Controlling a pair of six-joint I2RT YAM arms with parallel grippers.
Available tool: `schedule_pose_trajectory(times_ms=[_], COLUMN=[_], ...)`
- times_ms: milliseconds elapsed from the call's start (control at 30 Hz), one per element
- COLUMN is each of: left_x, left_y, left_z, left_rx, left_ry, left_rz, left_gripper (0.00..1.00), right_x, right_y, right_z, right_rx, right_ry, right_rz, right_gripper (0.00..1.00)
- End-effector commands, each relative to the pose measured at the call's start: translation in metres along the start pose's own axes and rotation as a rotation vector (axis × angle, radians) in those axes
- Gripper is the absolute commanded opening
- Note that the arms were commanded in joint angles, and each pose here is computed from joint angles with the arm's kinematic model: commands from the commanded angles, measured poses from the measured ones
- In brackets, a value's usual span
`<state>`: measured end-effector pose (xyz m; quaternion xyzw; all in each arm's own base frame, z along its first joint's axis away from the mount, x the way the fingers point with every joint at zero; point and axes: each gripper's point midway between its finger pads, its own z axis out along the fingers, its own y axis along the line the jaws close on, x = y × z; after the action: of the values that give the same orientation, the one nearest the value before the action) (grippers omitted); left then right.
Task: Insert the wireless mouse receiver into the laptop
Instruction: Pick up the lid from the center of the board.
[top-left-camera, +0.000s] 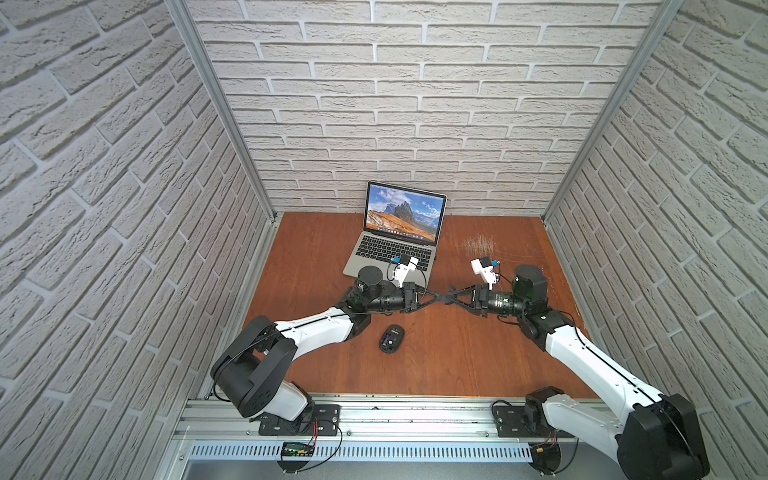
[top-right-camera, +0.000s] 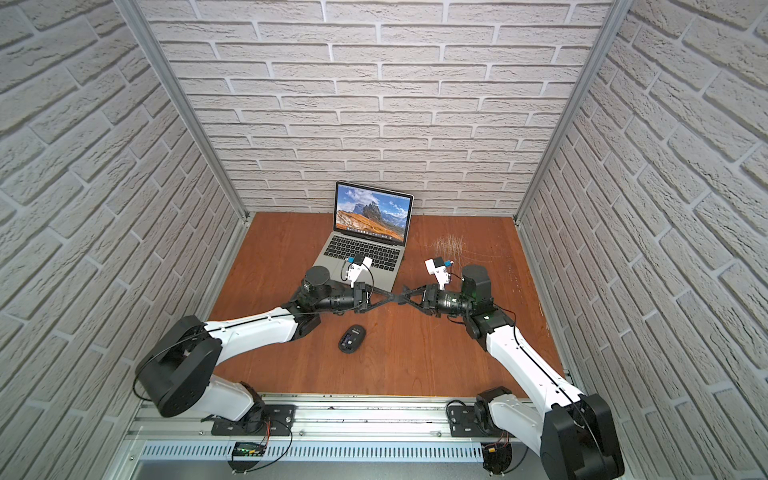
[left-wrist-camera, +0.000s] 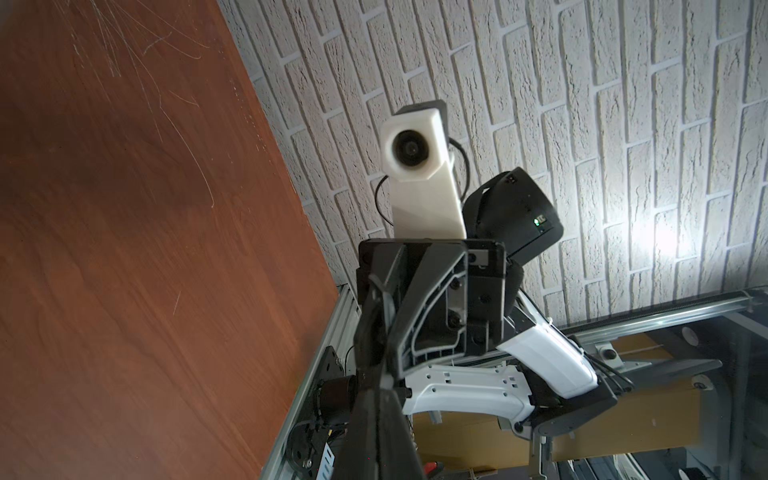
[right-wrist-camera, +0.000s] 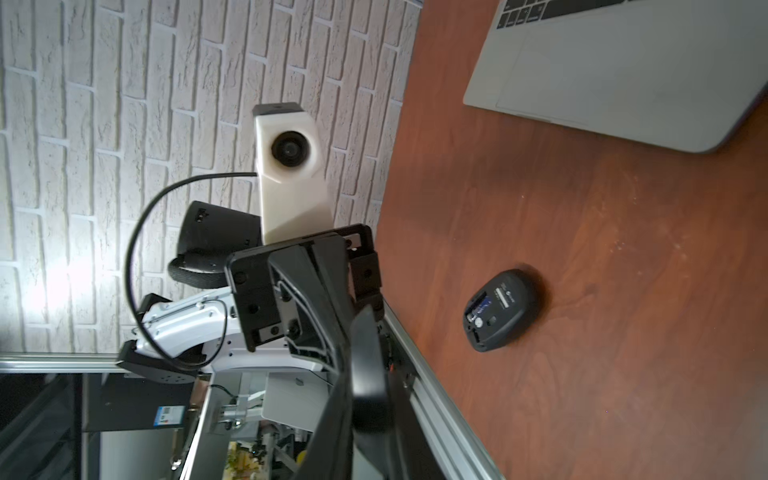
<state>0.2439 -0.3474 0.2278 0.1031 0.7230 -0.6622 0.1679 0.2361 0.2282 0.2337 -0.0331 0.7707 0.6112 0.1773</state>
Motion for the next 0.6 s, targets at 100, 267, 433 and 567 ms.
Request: schedule_pose_trajectory(times_ms=[100,267,433,567], left_x=[0.031,0.103,0.136,0.137], left_y=[0.037,0.103,0.131,0.153], left_z=[-0.008,-0.021,-0.034,-0.054], left_rx=[-0.164,-0.569,-0.698,-0.834], left_ry=[-0.034,0.103,0.141,0.148], left_rz=[-0.048,-0.068,-0.090,-0.034], left_gripper=[0.79,0.83,0.86,0.88], right_x=[0.002,0.005,0.009,0.010], right_y=[-0.017,-0.046,-0.061,-0.067], right_z=[-0.005,-0.012,-0.010,-0.007], right_rx=[0.097,0.236,0.262,0.260], right_ry=[-0.049,-0.080,-0.072,-0.067], right_rz=[-0.054,-0.042,-0.020,-0.011], right_gripper=[0.03,0.03,0.03,0.03])
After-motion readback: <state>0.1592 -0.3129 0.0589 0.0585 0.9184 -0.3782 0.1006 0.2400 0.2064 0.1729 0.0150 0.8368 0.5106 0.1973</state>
